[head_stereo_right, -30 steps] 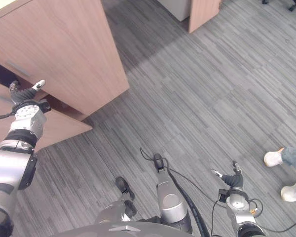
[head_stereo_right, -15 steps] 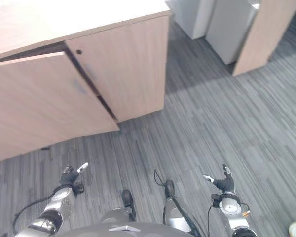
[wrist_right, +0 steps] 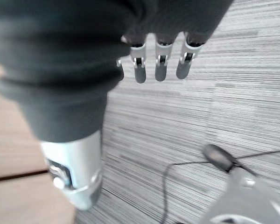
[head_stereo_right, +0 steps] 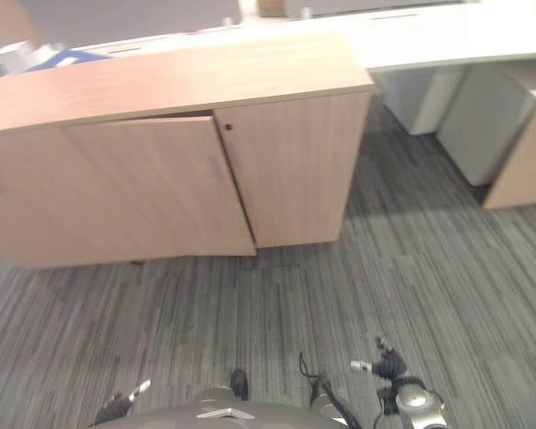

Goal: Put the empty folder in the office cabinet

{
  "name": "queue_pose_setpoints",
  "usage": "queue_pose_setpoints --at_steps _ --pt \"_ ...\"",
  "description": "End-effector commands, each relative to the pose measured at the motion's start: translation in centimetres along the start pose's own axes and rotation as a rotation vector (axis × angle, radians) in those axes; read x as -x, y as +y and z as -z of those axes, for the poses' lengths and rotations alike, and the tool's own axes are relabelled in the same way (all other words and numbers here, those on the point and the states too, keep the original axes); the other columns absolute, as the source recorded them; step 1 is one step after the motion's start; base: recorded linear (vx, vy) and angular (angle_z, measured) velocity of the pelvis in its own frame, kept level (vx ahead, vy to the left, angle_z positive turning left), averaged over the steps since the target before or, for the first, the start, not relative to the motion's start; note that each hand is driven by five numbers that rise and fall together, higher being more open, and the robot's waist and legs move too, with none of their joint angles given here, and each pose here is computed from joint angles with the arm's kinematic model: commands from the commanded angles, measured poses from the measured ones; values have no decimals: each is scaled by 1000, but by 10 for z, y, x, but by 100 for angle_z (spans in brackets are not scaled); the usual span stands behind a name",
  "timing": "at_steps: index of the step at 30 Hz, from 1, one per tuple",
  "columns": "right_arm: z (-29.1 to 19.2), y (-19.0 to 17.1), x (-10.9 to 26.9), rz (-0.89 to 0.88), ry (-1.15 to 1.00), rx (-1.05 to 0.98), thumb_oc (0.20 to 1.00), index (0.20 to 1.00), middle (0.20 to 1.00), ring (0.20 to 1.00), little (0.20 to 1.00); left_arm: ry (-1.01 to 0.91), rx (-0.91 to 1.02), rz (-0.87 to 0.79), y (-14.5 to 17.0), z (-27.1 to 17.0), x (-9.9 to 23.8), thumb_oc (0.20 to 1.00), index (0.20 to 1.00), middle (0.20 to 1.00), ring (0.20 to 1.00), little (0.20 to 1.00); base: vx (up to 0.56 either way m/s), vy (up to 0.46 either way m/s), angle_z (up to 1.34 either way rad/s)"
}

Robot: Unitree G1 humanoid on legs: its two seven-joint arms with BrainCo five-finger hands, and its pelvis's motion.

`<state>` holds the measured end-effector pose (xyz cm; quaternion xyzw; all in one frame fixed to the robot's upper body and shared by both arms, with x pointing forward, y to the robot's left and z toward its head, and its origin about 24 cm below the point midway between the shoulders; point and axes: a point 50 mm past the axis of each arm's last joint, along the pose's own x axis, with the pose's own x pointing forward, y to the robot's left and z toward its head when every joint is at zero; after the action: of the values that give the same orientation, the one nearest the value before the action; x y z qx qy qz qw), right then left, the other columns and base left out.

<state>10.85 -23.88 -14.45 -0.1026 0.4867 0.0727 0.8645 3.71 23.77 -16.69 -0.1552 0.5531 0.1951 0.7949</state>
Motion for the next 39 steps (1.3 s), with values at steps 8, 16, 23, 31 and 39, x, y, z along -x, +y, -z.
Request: queue_pose_setpoints --at_steps 8,16,23,31,39 --pt "1 19 -12 -111 173 -111 1000 1000 1000 1000 1000 325 -234 75 -21 7 -4 1000 1000 1000 1000 1000 44 25 13" --pt "7 45 -14 -200 240 -48 1000 1000 1000 1000 1000 289 -275 99 -40 10 -7 1000 1000 1000 1000 1000 43 27 -15" --pt "3 49 -15 -191 231 -9 1000 1000 1000 1000 1000 219 -341 114 -42 0 -9 1000 1000 1000 1000 1000 29 20 5" --pt "2 50 -16 -182 215 -17 1000 1000 1000 1000 1000 219 -306 160 -44 7 -7 1000 1000 1000 1000 1000 9 1 0" --pt "0 50 -17 -170 203 -20 1000 1000 1000 1000 1000 233 -280 195 -45 12 -6 1000 1000 1000 1000 1000 1 0 0"
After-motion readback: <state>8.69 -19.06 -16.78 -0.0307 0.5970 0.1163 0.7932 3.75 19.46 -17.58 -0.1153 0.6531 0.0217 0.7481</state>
